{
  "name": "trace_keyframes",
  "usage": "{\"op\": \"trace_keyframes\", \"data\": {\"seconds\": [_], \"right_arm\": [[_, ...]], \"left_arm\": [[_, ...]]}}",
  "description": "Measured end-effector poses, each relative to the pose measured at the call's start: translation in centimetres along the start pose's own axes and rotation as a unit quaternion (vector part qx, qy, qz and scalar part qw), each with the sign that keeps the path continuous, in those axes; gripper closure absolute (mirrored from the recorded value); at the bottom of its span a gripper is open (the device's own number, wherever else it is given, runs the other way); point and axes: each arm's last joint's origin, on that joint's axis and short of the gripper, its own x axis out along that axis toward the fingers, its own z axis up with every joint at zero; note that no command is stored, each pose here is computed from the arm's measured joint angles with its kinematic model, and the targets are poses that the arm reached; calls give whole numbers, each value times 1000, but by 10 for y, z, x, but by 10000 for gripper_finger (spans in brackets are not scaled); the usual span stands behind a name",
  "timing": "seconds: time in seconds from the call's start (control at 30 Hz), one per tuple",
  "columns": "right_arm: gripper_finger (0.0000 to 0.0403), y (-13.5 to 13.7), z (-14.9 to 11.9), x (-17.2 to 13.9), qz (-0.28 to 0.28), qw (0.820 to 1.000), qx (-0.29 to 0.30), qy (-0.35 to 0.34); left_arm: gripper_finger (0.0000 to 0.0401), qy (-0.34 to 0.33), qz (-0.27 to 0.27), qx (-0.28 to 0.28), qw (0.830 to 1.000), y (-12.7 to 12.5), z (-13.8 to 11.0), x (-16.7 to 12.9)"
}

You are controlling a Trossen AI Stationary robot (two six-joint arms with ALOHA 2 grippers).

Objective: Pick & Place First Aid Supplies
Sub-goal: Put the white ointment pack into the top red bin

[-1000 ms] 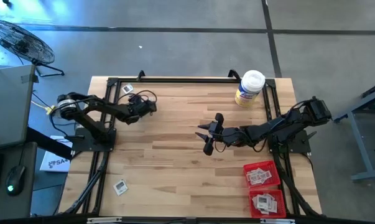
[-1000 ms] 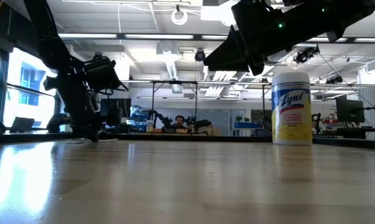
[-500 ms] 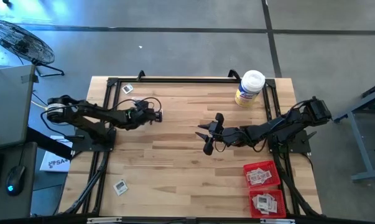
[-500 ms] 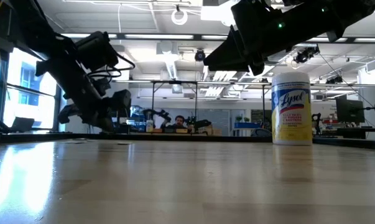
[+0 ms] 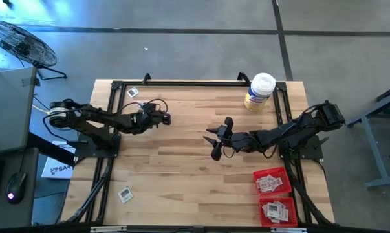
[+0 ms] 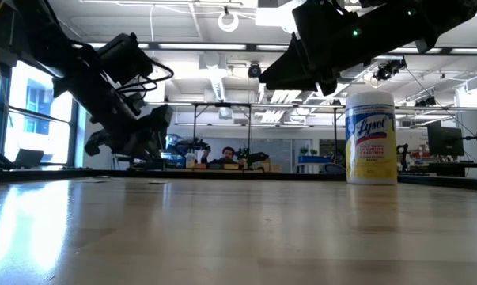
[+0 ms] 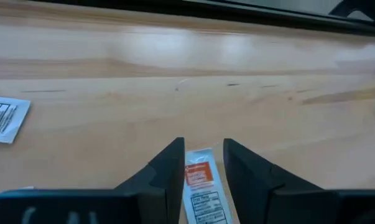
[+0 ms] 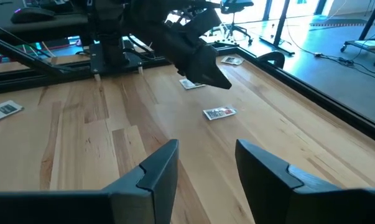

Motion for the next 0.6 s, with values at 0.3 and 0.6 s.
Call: {"op": "trace_keyframes", "data": {"seconds": [0.3,0.6], "right_arm": [[249,0,1,0,3,1000,2,-3],[249,1,1,0,12,1000,2,-1]], "left_arm": [[287,-5,13,0,1000,0,-15,17],[287,1,24,-12,1000,4,-27,32]]}}
